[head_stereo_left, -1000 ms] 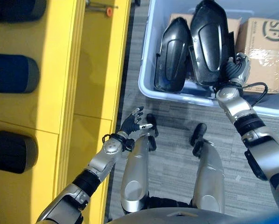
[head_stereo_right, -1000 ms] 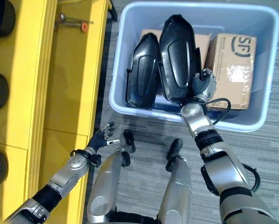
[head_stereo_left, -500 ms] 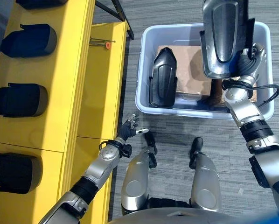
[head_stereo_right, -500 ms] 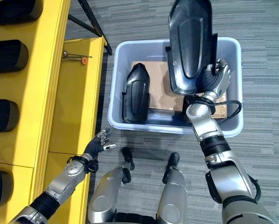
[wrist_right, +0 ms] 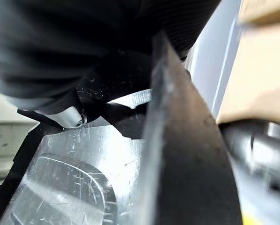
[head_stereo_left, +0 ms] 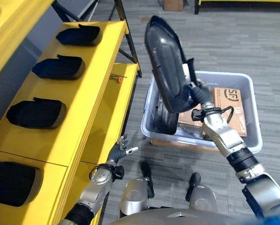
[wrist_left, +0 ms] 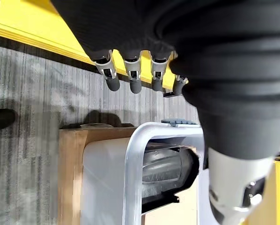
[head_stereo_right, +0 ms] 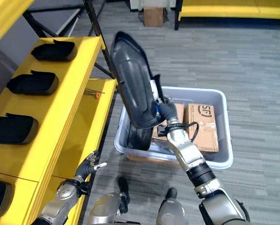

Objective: Move parts from the plastic box to the shelf.

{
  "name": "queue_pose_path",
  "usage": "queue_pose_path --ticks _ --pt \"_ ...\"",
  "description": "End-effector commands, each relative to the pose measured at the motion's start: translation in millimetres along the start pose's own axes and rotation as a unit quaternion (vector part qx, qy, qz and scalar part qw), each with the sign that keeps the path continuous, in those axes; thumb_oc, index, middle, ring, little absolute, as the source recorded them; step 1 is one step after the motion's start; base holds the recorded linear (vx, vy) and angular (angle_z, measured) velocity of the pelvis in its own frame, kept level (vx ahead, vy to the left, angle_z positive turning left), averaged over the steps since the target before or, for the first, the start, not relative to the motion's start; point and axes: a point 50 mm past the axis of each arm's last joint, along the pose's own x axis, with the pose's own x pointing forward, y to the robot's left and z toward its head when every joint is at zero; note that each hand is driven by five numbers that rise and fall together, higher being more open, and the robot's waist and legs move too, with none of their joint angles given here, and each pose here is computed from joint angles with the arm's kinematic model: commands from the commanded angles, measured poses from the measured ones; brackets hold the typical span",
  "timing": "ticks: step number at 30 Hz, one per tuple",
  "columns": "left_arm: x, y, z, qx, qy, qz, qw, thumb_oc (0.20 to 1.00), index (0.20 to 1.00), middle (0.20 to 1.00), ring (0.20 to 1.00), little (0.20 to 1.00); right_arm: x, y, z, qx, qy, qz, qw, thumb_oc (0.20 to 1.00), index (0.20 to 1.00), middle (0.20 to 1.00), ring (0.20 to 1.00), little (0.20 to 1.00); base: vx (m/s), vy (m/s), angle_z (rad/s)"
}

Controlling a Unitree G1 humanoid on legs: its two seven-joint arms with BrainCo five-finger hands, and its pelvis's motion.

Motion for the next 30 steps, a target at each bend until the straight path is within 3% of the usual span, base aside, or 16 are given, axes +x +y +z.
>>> queue_pose_path --ticks 1,7,11,14,18,30 --pt "-1 -3 13 0.036 -0.035 -0.023 0.998 1.0 1.0 1.0 1.0 1.0 5 6 35 0.031 -0.065 0.053 0.996 0.2 0.2 0.2 0.2 0.2 0.09 0.136 0.03" --pt "-1 -1 9 0.061 -0.022 -0.039 0.997 1.0 1.0 1.0 1.0 1.0 -8 21 34 0.047 -0.071 0.076 0.993 0.2 0.2 0.2 0.2 0.2 -0.04 0.169 0.06" --pt "-4 7 4 0.001 -0.018 0.023 1.0 1.0 1.0 1.0 1.0 1.0 -10 18 27 0.061 -0.068 0.065 0.994 0.2 0.2 0.2 0.2 0.2 -0.11 0.228 -0.23" --pt "-8 5 -8 0.023 0.005 -0.006 1.0 1.0 1.0 1.0 1.0 1.0 -19 10 14 0.074 -0.053 0.055 0.994 0.2 0.2 0.2 0.2 0.2 0.02 -0.026 -0.85" --pt "-11 -12 -12 0.047 0.007 -0.064 0.997 1.0 1.0 1.0 1.0 1.0 -36 1 -9 0.075 -0.027 0.048 0.996 0.2 0.2 0.2 0.2 0.2 0.03 -0.16 1.58" --pt "-8 -24 -8 0.035 0.017 -0.078 0.996 1.0 1.0 1.0 1.0 1.0 -41 18 -15 0.086 -0.014 0.083 0.993 0.2 0.2 0.2 0.2 0.2 -0.04 -0.132 0.16"
